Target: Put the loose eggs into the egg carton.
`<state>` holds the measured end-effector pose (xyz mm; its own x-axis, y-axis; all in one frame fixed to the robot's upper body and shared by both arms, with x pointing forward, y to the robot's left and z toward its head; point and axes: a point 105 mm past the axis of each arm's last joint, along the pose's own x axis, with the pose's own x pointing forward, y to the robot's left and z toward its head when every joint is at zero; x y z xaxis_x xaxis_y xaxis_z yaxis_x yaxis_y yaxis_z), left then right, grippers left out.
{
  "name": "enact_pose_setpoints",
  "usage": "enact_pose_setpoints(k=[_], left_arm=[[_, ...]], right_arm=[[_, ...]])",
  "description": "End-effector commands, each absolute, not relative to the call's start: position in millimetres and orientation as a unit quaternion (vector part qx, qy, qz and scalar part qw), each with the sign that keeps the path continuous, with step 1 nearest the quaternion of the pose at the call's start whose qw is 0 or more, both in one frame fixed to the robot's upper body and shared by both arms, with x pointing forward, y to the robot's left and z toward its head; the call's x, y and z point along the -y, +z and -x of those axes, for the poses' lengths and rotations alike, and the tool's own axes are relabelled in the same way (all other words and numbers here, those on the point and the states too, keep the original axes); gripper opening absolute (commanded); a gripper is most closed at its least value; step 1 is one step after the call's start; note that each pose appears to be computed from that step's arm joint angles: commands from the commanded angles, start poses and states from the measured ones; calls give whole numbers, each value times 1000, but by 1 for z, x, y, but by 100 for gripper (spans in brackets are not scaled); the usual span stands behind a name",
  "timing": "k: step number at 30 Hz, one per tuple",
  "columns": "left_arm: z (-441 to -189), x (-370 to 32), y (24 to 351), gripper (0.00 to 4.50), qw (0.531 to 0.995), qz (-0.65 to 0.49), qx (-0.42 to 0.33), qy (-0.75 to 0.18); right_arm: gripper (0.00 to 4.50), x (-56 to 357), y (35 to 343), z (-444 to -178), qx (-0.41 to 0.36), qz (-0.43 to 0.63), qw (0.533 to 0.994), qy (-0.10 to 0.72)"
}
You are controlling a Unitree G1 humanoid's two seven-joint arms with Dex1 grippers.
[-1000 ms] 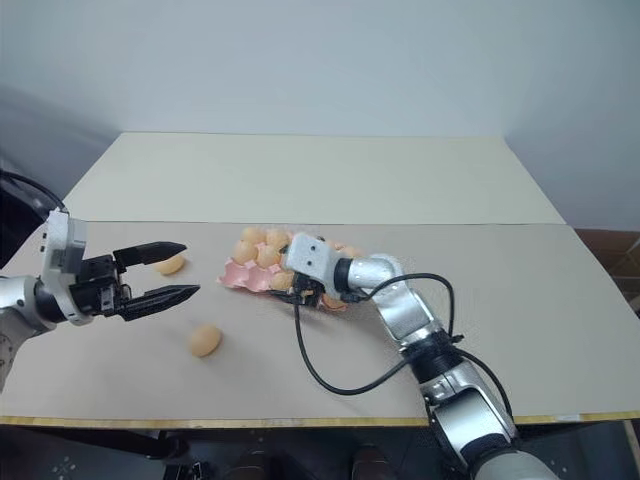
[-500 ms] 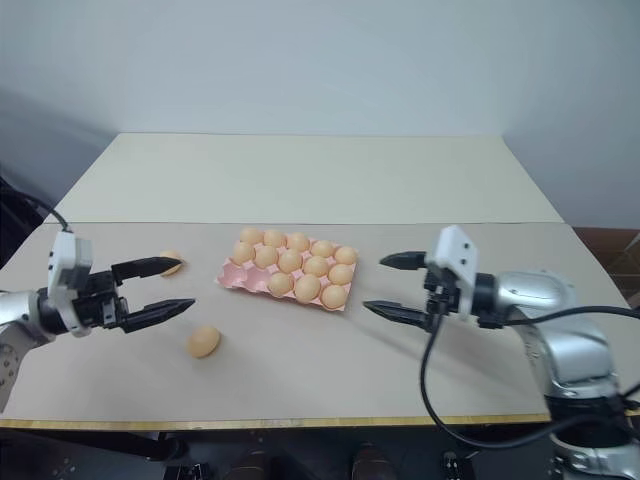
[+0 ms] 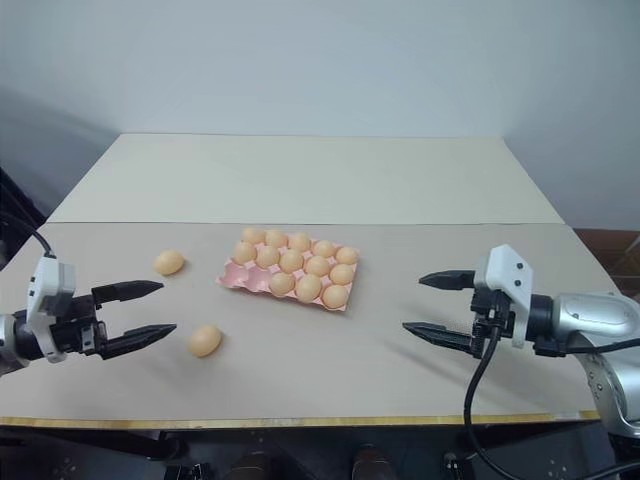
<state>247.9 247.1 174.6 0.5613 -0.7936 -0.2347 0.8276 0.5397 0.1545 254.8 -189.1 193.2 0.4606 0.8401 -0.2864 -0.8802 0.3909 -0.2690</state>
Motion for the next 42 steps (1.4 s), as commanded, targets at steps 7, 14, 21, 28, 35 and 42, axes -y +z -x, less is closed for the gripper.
enact_pose_setpoints(k=[7,14,21,28,35,42], left_arm=[[-259,-224,142,450,853,-179,-110,-478],[-274,-206,96,450,850,-211,-139,-461],[-288,-208,84,324,864,-210,-132,-437],[-299,-200,115,195,868,-205,-69,-446],[-343,-150,160,195,887,-130,30,-441],[-387,-117,152,195,896,-177,37,-405]], right_arm=[[445,179,205,-252,-24,209,824,526],[445,179,208,-249,-22,213,824,525],[450,177,210,-248,-15,214,828,517],[450,176,210,-249,-11,214,832,512],[450,171,208,-252,-6,213,830,516],[450,169,211,-253,0,214,830,515]])
